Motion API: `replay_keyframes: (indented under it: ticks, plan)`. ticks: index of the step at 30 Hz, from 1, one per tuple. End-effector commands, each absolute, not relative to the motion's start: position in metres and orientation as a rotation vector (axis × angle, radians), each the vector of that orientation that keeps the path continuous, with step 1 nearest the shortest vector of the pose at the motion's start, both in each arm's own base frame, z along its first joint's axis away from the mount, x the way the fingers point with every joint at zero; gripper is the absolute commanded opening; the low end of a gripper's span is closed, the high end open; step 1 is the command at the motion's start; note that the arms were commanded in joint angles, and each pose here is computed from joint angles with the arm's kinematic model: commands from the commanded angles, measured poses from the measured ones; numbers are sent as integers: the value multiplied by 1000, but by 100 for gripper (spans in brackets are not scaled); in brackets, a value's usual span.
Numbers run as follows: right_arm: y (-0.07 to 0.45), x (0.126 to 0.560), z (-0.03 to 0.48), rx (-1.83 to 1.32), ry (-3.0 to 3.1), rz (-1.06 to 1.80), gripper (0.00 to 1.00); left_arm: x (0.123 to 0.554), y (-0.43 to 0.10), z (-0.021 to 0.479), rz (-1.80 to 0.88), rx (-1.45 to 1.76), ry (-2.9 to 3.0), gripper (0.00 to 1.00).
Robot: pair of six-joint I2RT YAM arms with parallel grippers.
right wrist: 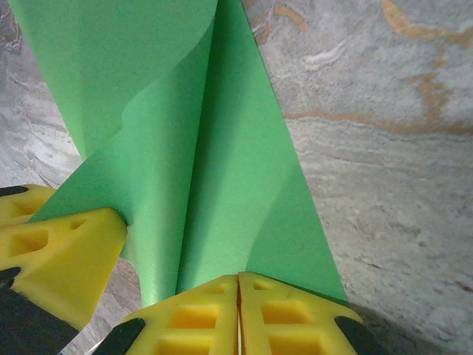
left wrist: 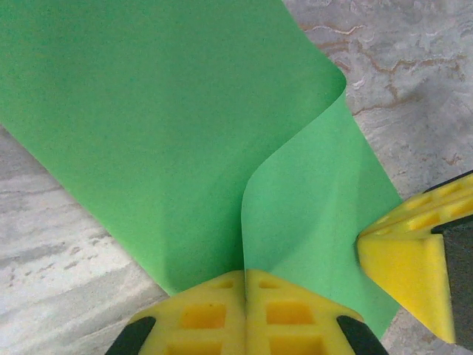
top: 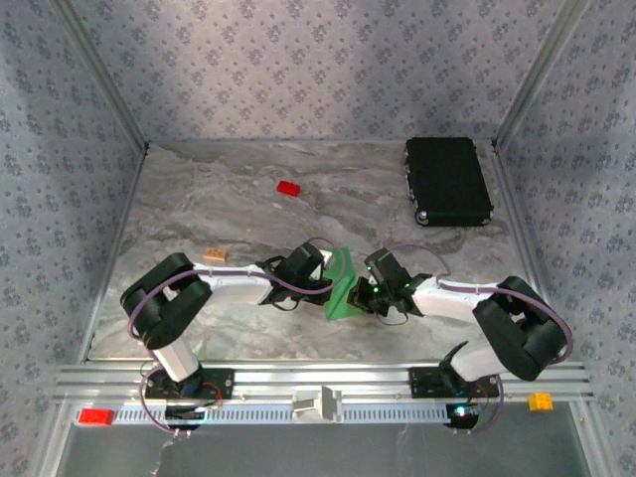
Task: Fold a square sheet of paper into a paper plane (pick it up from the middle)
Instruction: Fold the triangle a second time at the center of the table.
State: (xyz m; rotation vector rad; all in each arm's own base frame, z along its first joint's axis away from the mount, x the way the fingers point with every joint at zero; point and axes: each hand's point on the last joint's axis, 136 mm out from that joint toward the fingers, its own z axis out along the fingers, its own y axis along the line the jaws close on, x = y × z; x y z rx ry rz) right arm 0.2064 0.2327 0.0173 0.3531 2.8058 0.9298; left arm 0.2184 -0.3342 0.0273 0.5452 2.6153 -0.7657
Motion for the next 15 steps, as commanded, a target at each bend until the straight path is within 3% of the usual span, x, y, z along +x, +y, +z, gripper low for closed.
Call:
replay_keyframes:
  ticks: [1, 15]
  plan:
    - [210, 193, -6, 410, 2892, 779, 10, 229, -337, 33, -751, 547, 2586, 4]
    - [210, 194, -5, 411, 2890, 780, 10, 231, -338, 36, -747, 547, 2576, 4]
